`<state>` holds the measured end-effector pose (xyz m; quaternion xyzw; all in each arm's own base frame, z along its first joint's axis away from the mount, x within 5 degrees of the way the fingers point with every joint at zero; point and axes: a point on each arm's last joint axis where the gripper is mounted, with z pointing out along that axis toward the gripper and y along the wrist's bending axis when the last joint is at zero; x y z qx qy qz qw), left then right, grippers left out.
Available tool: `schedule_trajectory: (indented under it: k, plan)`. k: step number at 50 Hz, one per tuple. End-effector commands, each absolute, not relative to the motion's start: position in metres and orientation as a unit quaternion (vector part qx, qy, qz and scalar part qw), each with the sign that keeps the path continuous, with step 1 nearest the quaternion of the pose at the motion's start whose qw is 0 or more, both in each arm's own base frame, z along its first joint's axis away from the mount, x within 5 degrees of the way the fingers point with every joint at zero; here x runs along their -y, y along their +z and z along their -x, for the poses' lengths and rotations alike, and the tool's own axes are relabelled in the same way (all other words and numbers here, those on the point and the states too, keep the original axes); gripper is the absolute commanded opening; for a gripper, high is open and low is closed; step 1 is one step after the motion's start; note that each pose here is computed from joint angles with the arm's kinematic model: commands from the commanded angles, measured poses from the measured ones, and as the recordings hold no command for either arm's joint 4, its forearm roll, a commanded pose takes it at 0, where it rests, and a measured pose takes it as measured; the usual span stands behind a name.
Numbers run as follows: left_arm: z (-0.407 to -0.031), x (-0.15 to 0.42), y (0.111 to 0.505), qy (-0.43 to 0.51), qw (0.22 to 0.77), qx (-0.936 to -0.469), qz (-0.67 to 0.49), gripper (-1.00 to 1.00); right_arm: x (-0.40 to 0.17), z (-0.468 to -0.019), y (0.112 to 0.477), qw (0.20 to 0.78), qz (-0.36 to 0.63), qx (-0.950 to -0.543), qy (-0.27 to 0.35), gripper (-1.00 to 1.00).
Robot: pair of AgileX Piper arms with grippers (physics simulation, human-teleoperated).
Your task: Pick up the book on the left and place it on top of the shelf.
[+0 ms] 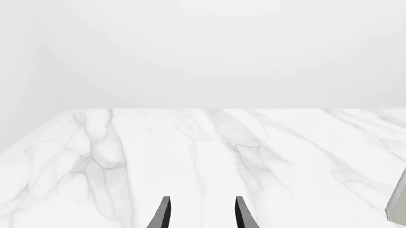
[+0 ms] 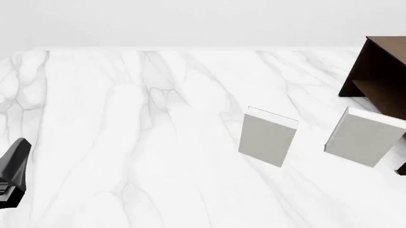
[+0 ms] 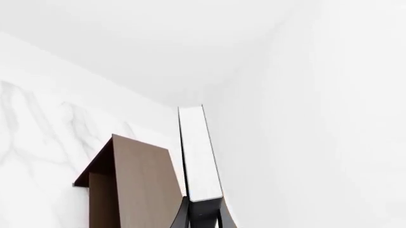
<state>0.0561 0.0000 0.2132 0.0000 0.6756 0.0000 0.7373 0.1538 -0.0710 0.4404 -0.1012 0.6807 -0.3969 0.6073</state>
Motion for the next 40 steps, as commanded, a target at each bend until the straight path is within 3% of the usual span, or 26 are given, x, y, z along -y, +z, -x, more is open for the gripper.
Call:
schedule_trajectory:
  k: [1, 40]
  plan:
    - [-0.056, 0.000, 0.213, 0.000, 0.737, -0.676, 0.000, 1.00, 0.078, -0.164, 0.439, 0.610, 0.091, -0.679, -0.397, -1.00]
    - [-0.056, 0.000, 0.213, 0.000, 0.737, -0.676, 0.000, 1.00, 0.105, -0.194, 0.415, 0.589, 0.077, -0.694, -0.407, -1.00]
